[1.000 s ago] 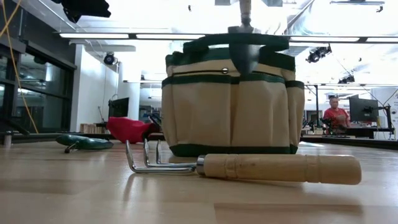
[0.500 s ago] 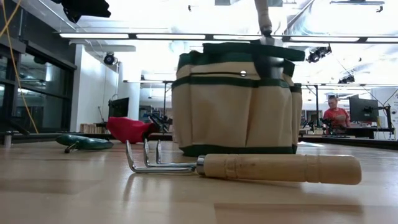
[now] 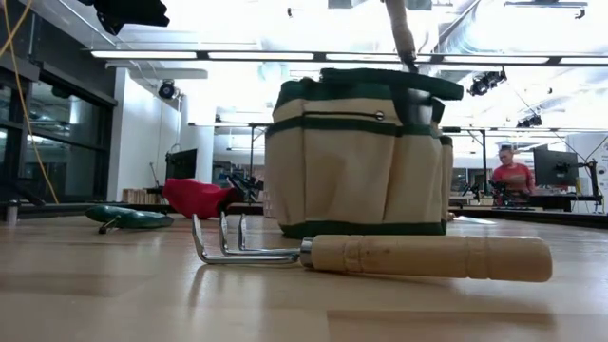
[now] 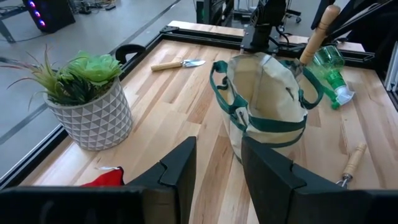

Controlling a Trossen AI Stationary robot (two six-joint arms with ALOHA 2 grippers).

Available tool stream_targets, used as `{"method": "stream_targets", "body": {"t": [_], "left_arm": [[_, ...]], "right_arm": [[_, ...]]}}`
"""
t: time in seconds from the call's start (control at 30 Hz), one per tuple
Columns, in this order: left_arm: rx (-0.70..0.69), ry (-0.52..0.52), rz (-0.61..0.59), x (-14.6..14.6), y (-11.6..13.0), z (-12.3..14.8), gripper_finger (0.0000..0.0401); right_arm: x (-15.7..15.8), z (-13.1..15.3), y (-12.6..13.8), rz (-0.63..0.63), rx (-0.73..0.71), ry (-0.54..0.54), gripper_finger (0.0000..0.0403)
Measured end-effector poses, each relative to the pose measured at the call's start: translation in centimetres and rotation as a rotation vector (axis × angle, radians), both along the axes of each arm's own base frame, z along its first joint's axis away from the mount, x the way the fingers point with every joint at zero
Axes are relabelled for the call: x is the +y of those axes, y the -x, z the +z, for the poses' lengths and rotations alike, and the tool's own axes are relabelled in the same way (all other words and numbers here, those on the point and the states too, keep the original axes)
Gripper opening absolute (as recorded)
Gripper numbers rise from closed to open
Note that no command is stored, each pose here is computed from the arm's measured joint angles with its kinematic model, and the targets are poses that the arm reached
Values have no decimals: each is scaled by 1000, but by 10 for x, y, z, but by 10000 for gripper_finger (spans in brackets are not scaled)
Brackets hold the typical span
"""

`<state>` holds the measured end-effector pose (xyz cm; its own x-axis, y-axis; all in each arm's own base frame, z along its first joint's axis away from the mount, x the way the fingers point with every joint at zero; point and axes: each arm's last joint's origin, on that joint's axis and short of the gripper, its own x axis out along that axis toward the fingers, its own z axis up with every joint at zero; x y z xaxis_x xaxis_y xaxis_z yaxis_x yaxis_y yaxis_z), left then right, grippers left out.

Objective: Pick & Place Garden tools in Gardening bag
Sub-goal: Put the bottom brown trowel into the gardening bag

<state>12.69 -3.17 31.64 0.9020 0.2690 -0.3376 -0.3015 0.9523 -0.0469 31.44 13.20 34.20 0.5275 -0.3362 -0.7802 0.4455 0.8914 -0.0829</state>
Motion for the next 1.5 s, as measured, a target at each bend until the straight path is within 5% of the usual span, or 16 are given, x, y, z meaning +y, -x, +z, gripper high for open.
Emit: {"method": "stream_targets", "body": {"t": [0.53,1.13,1.5], "left_arm": [[10,-2,-41,-1,0,0,124],[13,8,-63,-2,0,0,124],[13,7,-63,-2,0,0,124]], "right_arm": [[-15,2,-15,251,47,21,60],[-28,0,-16,312,132,55,61],[-28,-1,-14,367,168,102,93]]}}
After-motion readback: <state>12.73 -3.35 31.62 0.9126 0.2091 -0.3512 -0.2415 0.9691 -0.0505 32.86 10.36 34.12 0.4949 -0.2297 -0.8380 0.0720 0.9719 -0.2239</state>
